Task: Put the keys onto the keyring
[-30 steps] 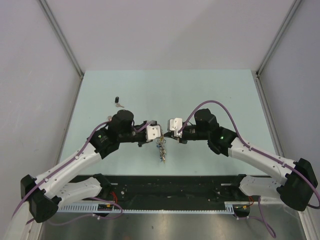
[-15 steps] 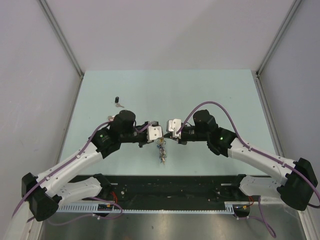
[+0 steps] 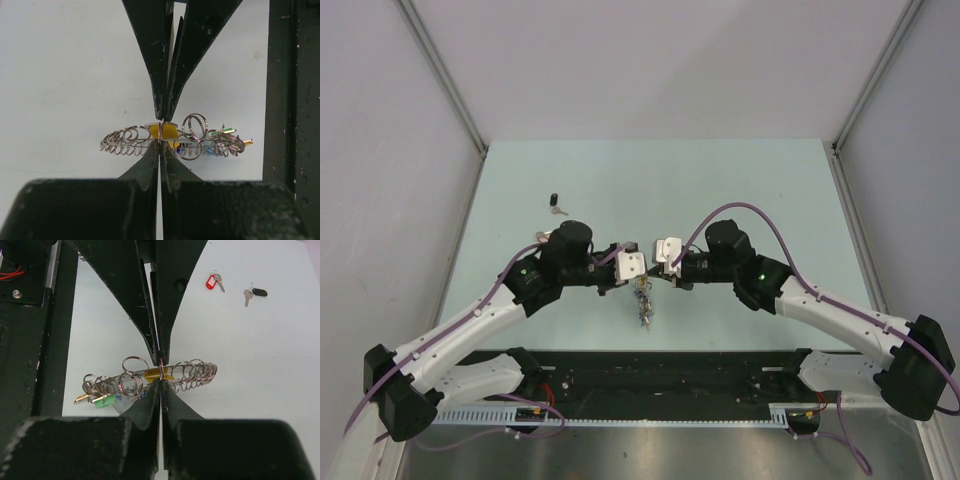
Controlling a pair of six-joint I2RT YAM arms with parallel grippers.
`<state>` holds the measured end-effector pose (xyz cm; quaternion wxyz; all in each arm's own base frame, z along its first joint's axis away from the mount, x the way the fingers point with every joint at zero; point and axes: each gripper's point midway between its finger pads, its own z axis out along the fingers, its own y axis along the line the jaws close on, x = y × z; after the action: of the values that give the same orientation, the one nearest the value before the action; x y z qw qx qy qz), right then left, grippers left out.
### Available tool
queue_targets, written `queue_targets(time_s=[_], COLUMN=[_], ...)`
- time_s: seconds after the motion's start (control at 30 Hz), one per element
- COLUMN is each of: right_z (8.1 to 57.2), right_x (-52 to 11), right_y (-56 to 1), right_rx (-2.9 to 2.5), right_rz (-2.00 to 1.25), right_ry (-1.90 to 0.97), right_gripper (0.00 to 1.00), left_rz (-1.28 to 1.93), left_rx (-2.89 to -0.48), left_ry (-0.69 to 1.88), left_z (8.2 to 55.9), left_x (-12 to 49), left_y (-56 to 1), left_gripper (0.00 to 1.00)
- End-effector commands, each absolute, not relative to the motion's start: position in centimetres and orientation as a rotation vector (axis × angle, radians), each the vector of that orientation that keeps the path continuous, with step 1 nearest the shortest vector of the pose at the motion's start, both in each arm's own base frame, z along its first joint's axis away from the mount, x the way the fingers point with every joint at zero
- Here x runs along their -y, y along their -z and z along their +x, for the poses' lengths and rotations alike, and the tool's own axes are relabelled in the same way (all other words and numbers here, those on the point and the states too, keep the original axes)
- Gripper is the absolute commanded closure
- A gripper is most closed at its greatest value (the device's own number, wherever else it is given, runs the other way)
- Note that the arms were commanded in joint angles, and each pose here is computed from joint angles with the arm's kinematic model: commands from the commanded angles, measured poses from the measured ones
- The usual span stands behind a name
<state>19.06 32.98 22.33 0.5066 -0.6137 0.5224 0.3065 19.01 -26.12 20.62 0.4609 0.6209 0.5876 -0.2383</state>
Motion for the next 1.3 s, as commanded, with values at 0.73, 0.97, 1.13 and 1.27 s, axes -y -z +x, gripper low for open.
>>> queue_targets(time_s=[0.73,0.97,1.13,1.27], right_z=[20.9,22.0,22.3,22.3], right_x=[-31.2,-32.0,-32.6,-32.7], right_y=[-28.5,-28.7,-29.2,-29.5], right_rx=[-1.175,-1.209,-1.214,-1.215], right_rz=[-1.309,-1.205,-1.153,-1.136], right_ry=[-0.743,-0.815,-0.85,-0.858], right_gripper=[0.79,0.79,0.79,0.79], left_rz=[1.296,1.223,1.17,1.134], left_rx=[-1.336,-1.364,-1.386,-1.411], left_ry=[0.524,0.513,0.5,0.488], left_z=[21.3,22.1,22.7,23.3], left_x=[26.1,26.0,25.8,25.6], left_y=[-26.1,-26.7,-27.0,-27.0], left_gripper=[1.0,1.0,1.0,1.0])
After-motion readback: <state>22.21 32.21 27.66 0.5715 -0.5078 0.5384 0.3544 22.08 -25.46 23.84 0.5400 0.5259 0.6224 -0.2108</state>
